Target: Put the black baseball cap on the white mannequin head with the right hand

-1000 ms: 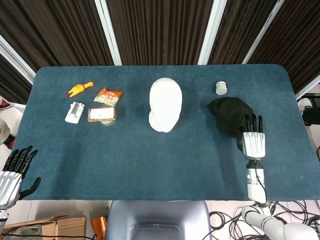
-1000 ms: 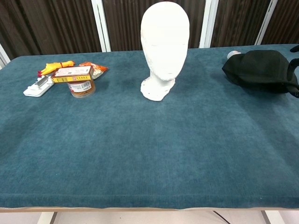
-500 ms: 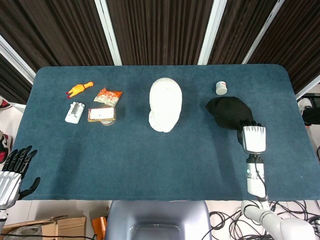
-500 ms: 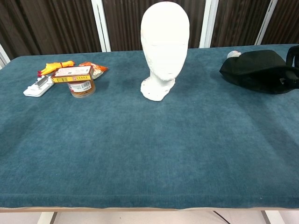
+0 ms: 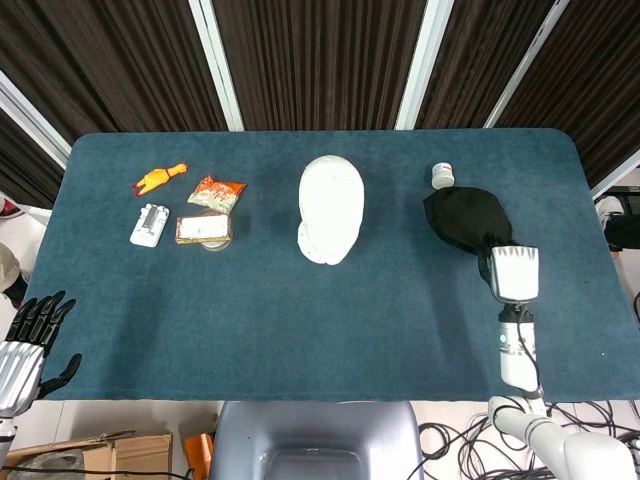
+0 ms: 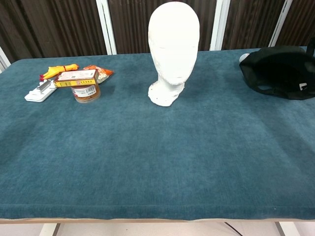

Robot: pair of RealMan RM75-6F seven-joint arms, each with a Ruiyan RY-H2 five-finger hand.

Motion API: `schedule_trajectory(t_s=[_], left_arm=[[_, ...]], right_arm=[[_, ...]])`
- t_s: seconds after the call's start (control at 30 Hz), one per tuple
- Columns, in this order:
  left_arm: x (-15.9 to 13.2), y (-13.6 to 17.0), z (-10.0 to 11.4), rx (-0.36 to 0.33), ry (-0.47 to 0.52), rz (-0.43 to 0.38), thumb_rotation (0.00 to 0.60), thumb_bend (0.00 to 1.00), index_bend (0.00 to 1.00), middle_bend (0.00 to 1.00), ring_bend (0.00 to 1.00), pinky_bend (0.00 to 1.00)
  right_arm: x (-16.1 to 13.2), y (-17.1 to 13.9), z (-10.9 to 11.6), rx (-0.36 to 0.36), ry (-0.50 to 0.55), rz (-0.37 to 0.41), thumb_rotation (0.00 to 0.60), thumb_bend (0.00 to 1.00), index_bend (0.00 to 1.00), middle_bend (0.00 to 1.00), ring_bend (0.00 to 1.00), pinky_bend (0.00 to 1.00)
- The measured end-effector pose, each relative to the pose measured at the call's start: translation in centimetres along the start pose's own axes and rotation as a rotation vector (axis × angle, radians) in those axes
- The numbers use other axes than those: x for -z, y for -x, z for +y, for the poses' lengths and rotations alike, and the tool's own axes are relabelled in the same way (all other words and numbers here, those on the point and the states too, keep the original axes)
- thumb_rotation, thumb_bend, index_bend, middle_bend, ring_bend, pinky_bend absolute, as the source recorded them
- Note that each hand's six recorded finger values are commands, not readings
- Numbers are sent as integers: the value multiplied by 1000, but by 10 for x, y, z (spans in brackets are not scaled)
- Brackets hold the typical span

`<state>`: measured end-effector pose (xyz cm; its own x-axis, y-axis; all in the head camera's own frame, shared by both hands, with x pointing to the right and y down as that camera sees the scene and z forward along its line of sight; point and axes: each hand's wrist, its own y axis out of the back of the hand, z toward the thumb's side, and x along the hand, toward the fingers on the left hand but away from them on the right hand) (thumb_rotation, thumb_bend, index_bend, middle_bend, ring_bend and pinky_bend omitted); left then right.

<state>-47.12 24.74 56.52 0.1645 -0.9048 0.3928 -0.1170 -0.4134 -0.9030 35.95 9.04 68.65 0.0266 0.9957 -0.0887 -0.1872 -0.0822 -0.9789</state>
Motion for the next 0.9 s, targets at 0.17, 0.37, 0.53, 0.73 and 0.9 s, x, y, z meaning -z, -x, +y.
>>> schedule_trajectory(t_s=[0.17,0.37,0.53,0.73,0.9], left_arm=[[0,-1,-1,4,2,-1,600,385,0,0,0,1],[-1,-3,-3,8,3,-4,600,387,0,0,0,1],[-3,-5,-6,17,2,-8,600,386,0,0,0,2],[-2,-8,-7,22,2,-6,600,386,0,0,0,2],[0,-9,-6,21,3,2,600,386,0,0,0,2]], right_arm=[[11,15,24,97,-63,-7,600,493,953,741,748,991],[18,35,57,211,-161,-7,600,489,957,741,748,991],[7,60,94,310,-271,13,600,480,957,742,748,991],[-46,86,148,437,-367,85,600,472,957,742,749,992],[-118,98,196,573,-422,196,600,468,957,743,749,992]])
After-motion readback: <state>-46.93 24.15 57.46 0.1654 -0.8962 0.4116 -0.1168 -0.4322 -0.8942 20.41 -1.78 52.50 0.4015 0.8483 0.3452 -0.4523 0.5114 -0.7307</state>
